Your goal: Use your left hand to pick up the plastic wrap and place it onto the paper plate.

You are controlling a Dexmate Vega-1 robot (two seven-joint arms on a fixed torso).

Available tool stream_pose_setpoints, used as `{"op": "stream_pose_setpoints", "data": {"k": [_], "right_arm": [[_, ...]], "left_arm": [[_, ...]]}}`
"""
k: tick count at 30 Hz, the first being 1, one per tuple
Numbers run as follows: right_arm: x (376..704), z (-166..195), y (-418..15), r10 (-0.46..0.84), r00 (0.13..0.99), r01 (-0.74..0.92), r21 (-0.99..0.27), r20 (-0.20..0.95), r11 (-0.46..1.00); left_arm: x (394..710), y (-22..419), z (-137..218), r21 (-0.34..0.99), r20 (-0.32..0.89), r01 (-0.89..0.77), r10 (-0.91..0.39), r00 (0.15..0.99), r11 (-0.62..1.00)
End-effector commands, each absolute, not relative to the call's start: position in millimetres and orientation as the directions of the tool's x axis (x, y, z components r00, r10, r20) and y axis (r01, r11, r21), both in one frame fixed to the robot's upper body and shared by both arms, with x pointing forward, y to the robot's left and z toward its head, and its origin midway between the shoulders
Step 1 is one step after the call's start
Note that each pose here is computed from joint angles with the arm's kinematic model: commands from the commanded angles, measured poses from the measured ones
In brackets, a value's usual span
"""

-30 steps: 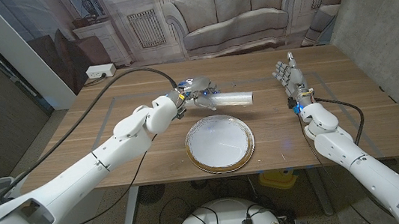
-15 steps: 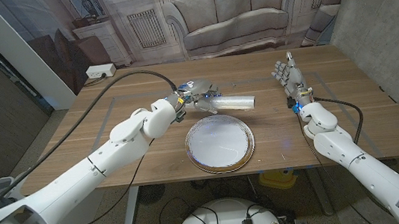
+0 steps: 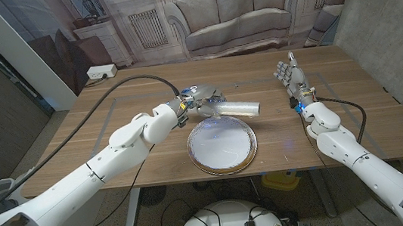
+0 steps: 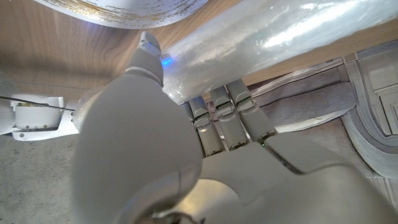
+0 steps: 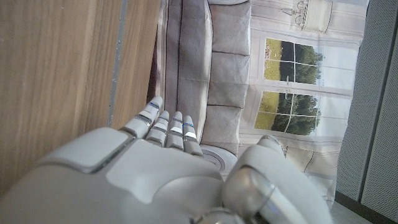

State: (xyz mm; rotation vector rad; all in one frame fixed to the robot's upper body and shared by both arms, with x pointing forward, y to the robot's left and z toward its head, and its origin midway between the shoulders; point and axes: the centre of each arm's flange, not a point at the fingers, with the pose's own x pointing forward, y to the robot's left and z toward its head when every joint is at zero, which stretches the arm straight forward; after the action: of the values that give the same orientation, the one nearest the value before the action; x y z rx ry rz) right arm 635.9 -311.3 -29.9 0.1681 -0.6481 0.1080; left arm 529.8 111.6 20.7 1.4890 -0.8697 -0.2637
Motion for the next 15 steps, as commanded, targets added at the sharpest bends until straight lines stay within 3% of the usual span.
{"op": "stream_pose_setpoints", "data": {"k": [1, 15], "right_arm": [[637, -29, -314, 0.049, 0.795, -0.154, 0.122, 0.605, 0.981], [637, -30, -313, 0.054, 0.798, -0.156, 0.119, 0.601, 0.981]], "left_arm": [[523, 111, 13, 0.937, 0.309, -0.339, -0.67, 0.675, 0.091], [513, 113, 1, 0.943, 0.306, -0.313, -0.676, 0.671, 0.116]]}}
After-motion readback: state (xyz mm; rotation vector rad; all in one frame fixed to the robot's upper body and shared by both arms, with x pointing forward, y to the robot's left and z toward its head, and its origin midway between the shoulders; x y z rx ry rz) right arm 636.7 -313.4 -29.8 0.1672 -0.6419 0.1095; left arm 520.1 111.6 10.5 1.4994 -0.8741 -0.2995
